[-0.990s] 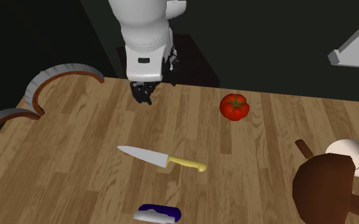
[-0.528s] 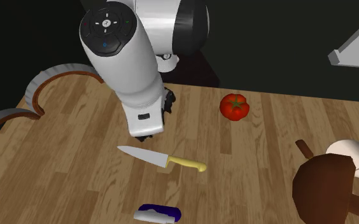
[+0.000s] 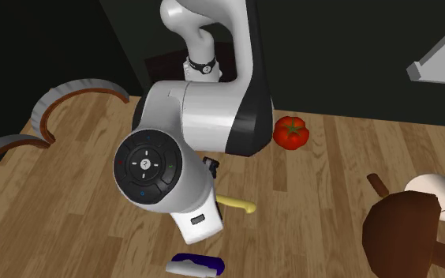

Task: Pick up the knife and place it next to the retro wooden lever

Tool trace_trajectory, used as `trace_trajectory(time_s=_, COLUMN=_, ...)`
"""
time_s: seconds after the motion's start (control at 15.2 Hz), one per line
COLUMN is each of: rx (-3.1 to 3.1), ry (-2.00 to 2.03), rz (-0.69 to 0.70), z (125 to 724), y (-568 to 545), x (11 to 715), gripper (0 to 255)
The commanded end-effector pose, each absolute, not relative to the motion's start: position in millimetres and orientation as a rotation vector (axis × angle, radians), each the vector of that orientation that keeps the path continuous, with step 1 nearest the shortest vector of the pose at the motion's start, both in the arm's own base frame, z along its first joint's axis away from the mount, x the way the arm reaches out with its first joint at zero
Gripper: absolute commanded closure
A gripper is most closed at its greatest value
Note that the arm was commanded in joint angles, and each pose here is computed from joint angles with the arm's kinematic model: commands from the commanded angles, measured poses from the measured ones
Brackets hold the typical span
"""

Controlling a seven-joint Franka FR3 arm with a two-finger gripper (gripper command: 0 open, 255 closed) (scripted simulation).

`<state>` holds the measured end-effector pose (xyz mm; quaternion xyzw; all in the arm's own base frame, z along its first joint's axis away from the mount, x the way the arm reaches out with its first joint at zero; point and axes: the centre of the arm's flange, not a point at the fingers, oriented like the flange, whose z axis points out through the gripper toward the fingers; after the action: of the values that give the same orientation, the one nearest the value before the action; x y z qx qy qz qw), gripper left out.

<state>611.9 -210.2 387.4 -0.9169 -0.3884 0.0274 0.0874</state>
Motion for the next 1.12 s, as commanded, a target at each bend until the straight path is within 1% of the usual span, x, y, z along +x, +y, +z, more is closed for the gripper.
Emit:
trace_trajectory(time_s=0.0, rx=-2.689, ry=-1.214, rz=0.086, z=373, y=-210, x=629, gripper=0)
trace_trajectory(time_s=0.53, rx=-2.689, ry=-1.214, rz=0.086, z=334, y=-204, x=624, gripper=0)
trace_trajectory(time_s=0.99, rx=-2.689, ry=-1.214, rz=0.086, z=334, y=-204, x=624, gripper=0)
trace_trajectory(time_s=1.06, rx=-2.689, ry=-1.214, rz=0.086, z=334, y=-204, x=624, gripper=255)
